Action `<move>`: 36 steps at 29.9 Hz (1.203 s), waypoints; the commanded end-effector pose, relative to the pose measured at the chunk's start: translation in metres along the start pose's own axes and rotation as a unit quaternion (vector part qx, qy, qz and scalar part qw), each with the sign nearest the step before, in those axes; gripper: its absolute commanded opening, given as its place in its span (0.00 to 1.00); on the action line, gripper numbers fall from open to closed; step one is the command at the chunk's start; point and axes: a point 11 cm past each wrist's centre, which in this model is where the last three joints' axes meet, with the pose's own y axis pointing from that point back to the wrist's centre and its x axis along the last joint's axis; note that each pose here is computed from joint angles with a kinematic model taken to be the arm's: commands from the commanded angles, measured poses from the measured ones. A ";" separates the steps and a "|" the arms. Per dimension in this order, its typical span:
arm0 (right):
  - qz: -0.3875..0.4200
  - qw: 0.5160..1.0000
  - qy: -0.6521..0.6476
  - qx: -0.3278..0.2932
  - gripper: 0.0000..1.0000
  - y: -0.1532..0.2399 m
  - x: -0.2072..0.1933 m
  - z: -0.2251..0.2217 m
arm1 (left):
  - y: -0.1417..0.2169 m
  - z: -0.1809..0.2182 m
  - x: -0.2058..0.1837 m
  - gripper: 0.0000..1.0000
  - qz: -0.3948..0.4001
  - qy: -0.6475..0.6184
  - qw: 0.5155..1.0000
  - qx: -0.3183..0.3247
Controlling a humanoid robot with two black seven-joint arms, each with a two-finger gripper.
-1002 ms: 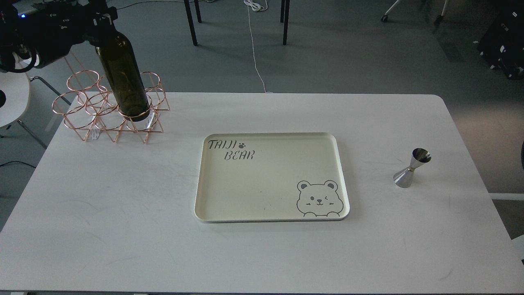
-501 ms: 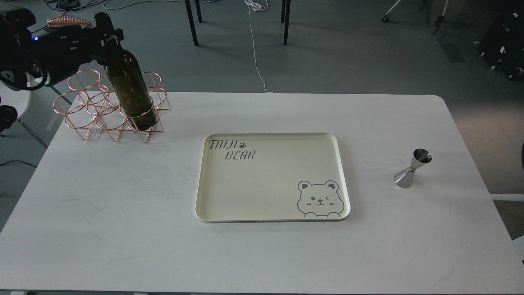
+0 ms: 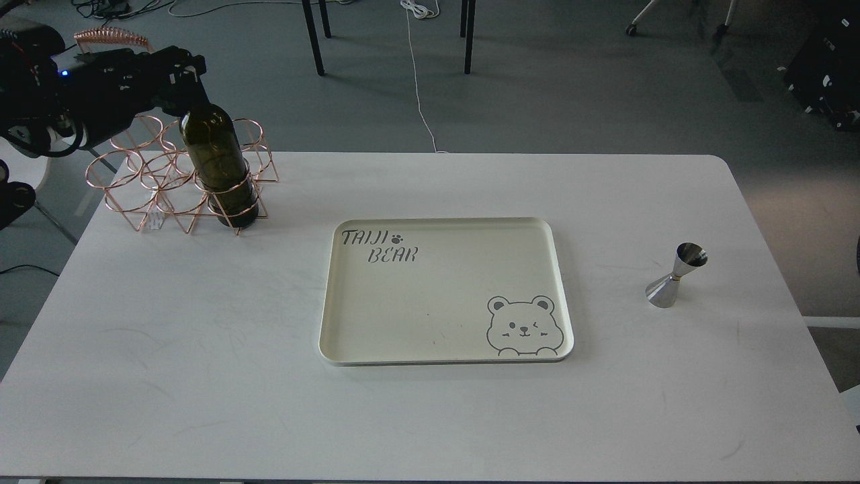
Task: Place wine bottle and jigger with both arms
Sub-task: 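Release the bottle and withdraw the left gripper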
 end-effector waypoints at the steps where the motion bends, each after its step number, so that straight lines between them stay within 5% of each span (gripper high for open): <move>1: -0.001 1.000 -0.001 0.000 0.97 0.000 -0.001 0.000 | -0.001 0.001 0.002 0.79 0.005 0.002 1.000 0.000; 5: 0.001 1.000 0.001 0.000 0.97 0.000 0.001 0.000 | 0.001 -0.002 0.016 0.95 0.048 0.040 0.998 0.002; 10: 0.008 1.000 0.003 -0.002 0.97 0.003 0.005 0.002 | 0.015 -0.028 0.037 0.97 0.129 0.217 0.967 0.031; 21: 0.048 0.999 0.009 -0.005 0.99 0.014 0.028 0.006 | 0.053 -0.089 0.047 0.98 0.238 0.544 0.800 0.085; 27: 0.098 0.995 -0.019 0.011 0.99 0.026 0.051 0.010 | 0.060 -0.113 0.034 0.98 0.298 0.635 0.708 0.078; 36: 0.095 0.992 -0.078 -0.009 0.99 0.040 0.040 0.051 | 0.038 -0.107 -0.040 0.98 0.234 0.773 0.590 0.006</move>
